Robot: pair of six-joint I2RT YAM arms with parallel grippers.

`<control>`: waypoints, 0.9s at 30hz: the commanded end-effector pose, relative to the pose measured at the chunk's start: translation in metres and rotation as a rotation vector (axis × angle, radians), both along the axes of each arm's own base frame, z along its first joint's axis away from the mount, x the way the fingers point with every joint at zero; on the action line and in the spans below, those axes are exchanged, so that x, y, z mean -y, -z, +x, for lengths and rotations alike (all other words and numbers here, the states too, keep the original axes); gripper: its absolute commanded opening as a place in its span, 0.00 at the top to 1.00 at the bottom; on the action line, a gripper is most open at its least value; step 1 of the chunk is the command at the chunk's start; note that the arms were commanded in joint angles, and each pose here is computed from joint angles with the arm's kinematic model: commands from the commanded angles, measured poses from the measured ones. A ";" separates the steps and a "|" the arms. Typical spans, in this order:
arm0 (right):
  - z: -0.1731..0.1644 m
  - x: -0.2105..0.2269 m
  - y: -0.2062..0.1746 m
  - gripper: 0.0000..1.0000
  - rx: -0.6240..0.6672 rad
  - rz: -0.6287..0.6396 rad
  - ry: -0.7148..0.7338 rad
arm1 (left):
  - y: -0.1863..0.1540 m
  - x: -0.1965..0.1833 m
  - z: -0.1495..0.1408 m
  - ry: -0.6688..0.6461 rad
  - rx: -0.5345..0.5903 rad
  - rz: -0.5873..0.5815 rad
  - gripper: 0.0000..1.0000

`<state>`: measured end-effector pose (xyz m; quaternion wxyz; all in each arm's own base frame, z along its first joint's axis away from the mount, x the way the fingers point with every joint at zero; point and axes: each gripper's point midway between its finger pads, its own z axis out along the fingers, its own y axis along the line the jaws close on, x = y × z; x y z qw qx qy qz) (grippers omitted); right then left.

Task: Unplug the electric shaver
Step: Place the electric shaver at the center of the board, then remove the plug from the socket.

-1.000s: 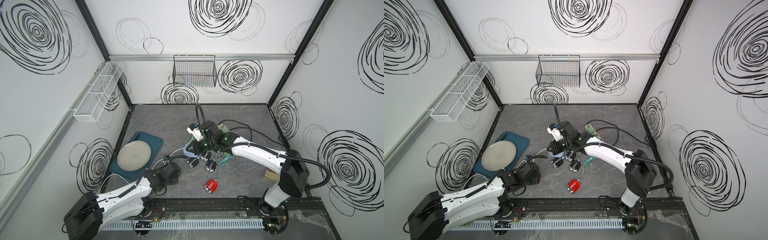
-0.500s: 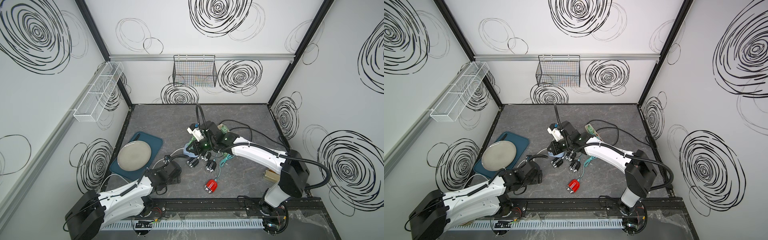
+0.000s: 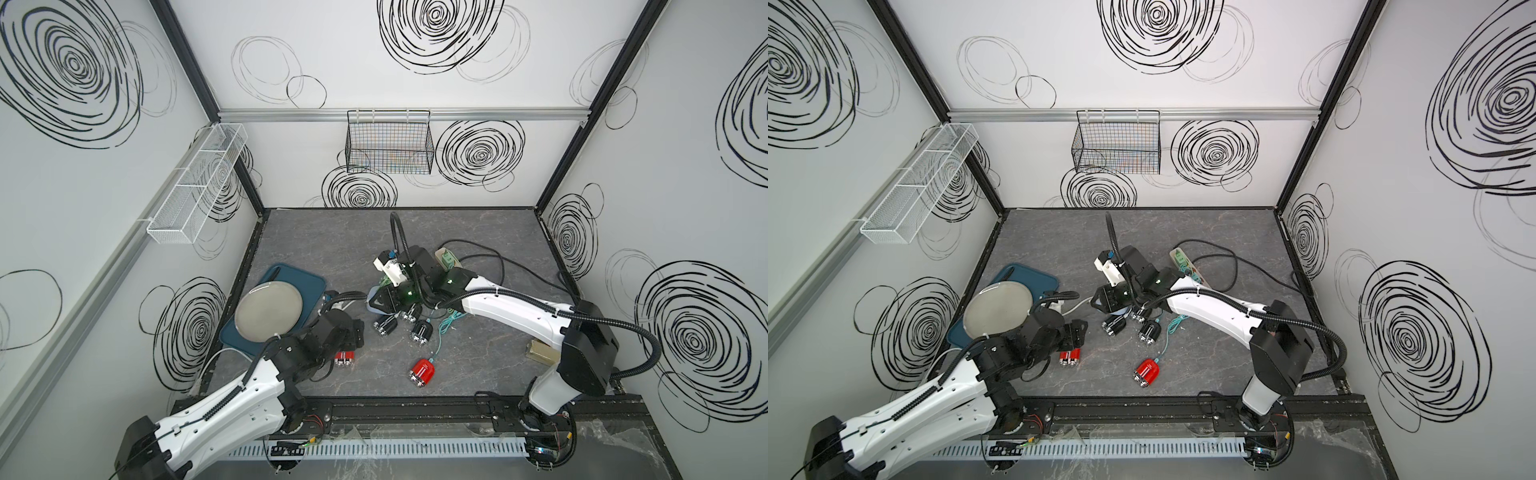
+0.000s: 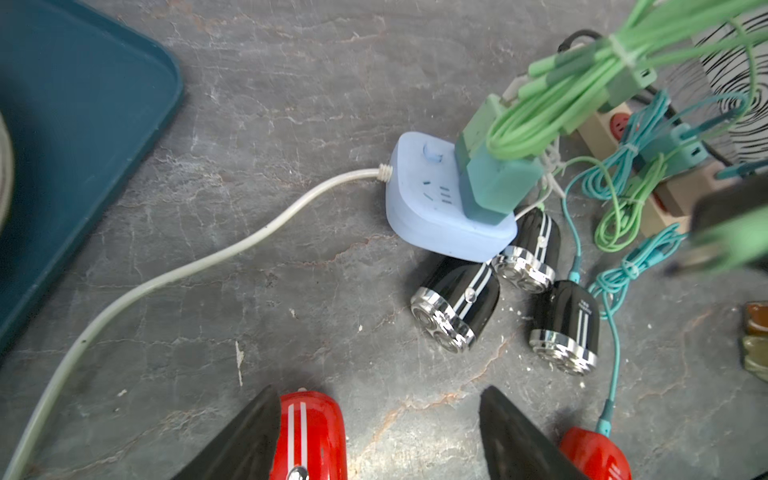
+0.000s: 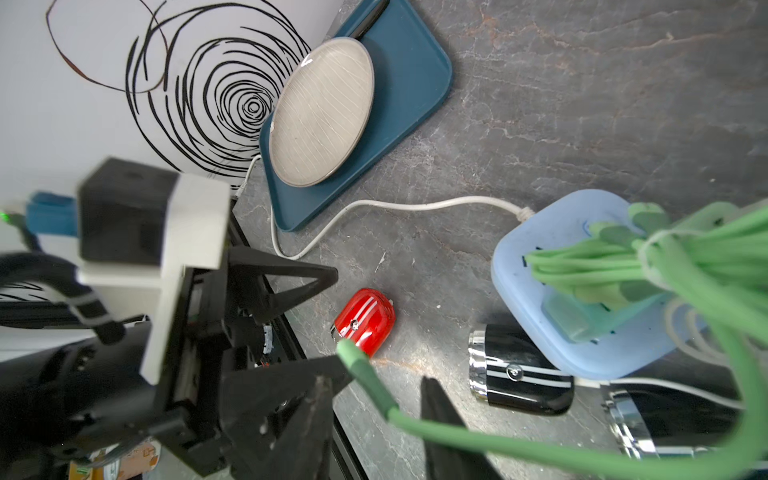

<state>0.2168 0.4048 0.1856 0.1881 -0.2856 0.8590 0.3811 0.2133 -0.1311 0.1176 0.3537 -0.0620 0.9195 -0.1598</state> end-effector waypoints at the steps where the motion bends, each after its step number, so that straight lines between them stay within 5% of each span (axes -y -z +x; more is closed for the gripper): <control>1: -0.009 0.011 -0.004 0.53 -0.003 -0.013 0.052 | -0.026 -0.001 0.014 0.020 0.069 -0.030 0.22; 9: -0.015 0.052 -0.012 0.43 0.037 -0.024 0.170 | -0.087 0.025 0.037 0.177 0.238 -0.122 0.18; 18: -0.014 0.112 -0.009 0.34 0.070 -0.044 0.297 | -0.099 0.080 0.073 0.309 0.254 0.107 0.13; 27: -0.008 0.153 -0.004 0.34 0.056 -0.016 0.390 | -0.070 0.093 0.092 0.329 0.146 0.213 0.32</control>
